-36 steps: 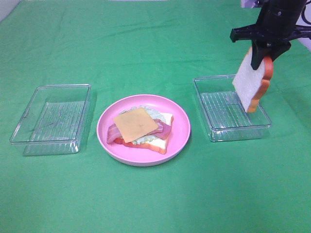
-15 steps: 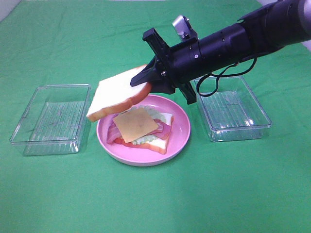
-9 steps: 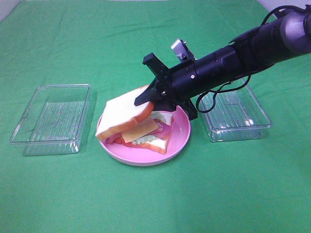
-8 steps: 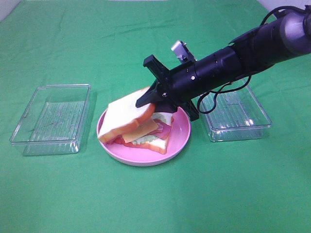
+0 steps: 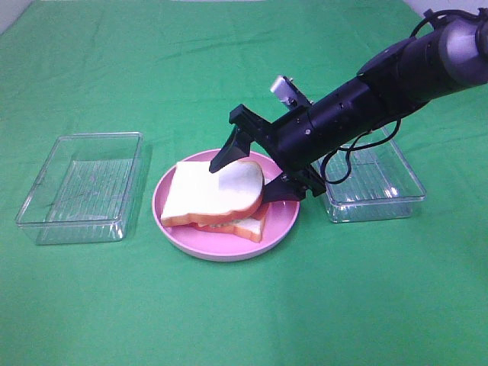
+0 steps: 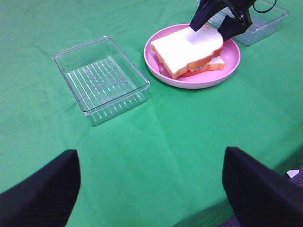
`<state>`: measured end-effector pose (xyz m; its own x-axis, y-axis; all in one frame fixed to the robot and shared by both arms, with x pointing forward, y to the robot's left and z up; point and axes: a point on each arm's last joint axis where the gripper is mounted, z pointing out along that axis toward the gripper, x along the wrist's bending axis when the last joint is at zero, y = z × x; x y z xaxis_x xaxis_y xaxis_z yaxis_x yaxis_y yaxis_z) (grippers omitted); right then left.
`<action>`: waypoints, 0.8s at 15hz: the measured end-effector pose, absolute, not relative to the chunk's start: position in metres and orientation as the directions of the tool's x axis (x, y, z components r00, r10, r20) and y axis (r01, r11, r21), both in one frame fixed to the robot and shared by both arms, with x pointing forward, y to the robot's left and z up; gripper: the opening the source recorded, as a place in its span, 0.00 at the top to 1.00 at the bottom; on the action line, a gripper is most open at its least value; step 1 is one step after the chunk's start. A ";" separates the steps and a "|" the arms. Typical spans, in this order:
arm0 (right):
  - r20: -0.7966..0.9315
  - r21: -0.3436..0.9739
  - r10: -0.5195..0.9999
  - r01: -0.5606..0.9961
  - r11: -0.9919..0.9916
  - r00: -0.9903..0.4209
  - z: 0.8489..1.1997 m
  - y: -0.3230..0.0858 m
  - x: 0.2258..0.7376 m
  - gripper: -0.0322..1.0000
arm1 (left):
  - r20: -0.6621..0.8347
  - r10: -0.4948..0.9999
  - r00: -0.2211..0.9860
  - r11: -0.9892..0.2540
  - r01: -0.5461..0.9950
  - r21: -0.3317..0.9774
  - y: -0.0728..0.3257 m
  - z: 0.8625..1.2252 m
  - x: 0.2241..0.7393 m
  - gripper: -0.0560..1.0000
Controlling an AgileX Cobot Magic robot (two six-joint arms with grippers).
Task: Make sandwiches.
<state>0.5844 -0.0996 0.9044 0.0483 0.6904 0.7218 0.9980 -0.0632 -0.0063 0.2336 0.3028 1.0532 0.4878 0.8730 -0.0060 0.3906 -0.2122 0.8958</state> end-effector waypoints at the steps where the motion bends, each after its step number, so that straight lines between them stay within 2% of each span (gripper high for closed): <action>1: 0.676 0.040 0.736 0.999 -0.001 -0.026 0.910 -0.104 0.582 0.18 | -0.006 0.873 0.488 -0.212 0.391 0.896 0.303 1.053 0.234 0.21; 4: 0.571 0.104 0.811 0.991 0.081 -0.126 0.928 -0.115 0.576 0.18 | -0.006 0.873 0.488 -0.212 0.391 0.896 0.303 1.053 0.234 0.21; 8: 0.327 0.134 0.901 0.958 0.254 -0.284 0.964 -0.142 0.560 0.18 | -0.006 0.873 0.488 -0.212 0.391 0.896 0.303 1.053 0.234 0.21; 10: 0.289 0.133 0.904 0.949 0.287 -0.314 0.977 -0.151 0.545 0.18 | -0.006 0.873 0.488 -0.212 0.391 0.896 0.303 1.053 0.234 0.21; 12: 0.260 0.165 0.904 0.938 0.304 -0.339 0.999 -0.170 0.504 0.18 | -0.006 0.873 0.488 -0.212 0.391 0.896 0.303 1.053 0.234 0.21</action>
<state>0.5040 -0.1696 0.9994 -0.3392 0.9039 0.2604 0.9381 0.3045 0.1652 0.2336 0.3028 1.0532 0.4878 0.8730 -0.0060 0.3906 -0.2122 0.8958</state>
